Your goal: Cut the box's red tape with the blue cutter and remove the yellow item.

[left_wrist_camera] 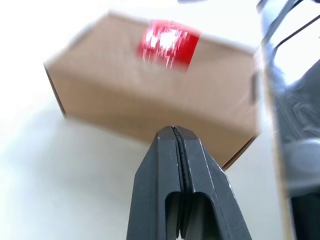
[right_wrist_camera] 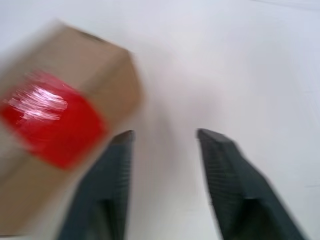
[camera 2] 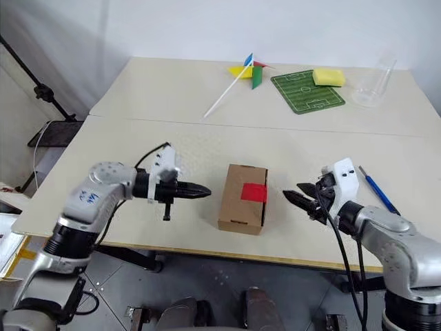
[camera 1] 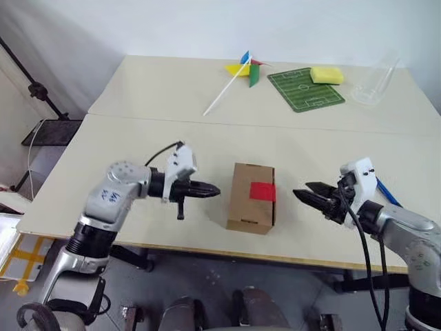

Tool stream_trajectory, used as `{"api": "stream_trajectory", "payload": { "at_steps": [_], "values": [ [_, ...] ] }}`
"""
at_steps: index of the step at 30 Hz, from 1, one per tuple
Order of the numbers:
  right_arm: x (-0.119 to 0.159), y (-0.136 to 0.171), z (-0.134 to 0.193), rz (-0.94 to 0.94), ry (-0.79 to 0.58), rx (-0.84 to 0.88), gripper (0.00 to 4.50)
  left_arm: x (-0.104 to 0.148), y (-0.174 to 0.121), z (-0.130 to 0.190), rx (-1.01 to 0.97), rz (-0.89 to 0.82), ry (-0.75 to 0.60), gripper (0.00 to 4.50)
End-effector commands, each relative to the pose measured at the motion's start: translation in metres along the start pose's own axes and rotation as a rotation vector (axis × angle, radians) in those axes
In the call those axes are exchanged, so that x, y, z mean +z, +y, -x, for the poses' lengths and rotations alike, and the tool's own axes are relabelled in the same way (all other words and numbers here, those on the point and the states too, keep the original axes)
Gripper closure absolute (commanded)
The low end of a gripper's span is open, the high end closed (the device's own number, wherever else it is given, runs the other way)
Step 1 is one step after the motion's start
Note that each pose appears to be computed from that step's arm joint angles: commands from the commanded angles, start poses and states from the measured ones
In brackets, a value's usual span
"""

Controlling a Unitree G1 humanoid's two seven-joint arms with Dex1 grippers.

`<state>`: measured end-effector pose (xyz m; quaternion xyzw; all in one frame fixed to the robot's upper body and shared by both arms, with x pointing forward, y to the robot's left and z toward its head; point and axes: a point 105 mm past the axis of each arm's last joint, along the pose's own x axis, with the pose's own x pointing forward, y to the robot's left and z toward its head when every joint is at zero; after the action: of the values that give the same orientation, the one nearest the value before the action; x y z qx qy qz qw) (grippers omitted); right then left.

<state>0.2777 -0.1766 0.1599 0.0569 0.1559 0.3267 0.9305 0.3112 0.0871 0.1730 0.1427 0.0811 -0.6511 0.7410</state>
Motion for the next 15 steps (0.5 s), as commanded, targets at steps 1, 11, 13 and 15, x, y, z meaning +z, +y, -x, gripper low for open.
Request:
{"api": "stream_trajectory", "payload": {
  "at_steps": [1, 11, 13, 15],
  "values": [
    [0.016, 0.012, -0.005, -0.039, -0.039, 0.037, 0.69, 0.015, 0.002, -0.016, -0.024, -0.051, -0.058, 4.50],
    [0.000, -0.012, -0.021, -0.003, 0.043, -0.123, 0.01, 0.008, 0.024, -0.086, 0.072, -0.143, -0.033, 4.50],
    [-0.003, -0.013, -0.021, -0.006, 0.048, -0.127, 0.01, 0.001, 0.025, -0.090, 0.079, -0.163, 0.006, 4.50],
    [-0.005, -0.014, -0.021, -0.016, 0.049, -0.134, 0.01, -0.005, 0.026, -0.090, 0.085, -0.165, 0.035, 4.50]
  ]
}}
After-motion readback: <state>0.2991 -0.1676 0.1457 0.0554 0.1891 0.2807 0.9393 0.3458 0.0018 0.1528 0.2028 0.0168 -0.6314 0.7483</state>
